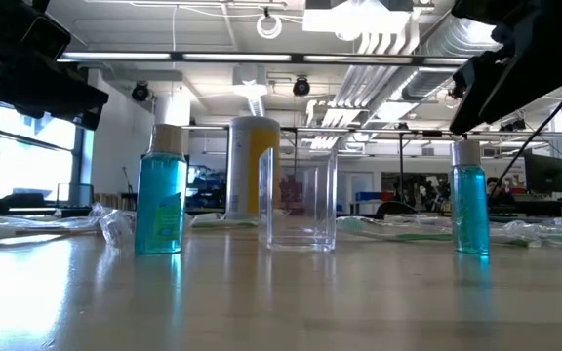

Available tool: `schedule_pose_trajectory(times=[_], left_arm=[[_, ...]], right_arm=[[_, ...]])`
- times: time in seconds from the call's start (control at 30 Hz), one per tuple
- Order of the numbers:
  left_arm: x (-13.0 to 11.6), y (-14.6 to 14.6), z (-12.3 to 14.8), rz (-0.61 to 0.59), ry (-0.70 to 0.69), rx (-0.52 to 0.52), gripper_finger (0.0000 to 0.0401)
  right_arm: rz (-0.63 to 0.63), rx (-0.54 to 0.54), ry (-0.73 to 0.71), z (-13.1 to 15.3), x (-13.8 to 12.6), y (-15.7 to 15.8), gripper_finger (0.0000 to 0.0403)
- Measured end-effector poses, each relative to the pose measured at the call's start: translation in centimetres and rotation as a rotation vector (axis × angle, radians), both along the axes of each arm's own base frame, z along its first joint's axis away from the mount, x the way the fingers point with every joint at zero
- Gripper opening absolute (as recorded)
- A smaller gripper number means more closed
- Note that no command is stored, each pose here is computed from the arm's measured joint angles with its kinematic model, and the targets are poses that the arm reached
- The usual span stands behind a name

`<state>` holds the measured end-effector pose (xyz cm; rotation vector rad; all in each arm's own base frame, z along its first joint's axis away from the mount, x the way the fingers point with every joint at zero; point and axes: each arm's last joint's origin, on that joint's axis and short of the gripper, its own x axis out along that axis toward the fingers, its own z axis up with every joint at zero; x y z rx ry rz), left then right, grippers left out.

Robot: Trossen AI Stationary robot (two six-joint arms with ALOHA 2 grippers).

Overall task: Pick & Place toothbrushing station
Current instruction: Put the mouthwash bottle into the transparent organizer

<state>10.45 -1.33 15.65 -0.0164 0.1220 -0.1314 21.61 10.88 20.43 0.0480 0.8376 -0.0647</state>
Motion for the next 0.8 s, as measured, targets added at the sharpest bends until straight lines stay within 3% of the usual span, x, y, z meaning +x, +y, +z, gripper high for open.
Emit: schedule_pose_trajectory(times=[0.23, 0.8], left_arm=[[0.0, 0.0, 0.0, -0.003, -0.004, 0.026, 0.0006], [0.0, 0.0, 0.0, 0.0, -0.005, 0.029, 0.0006]], right_arm=[[-0.068, 0.01, 0.042, -1.0, 0.9, -0.9, 0.0223], [-0.047, 0.068, 0.102, -2.5, 2.1, -1.1, 0.0212]])
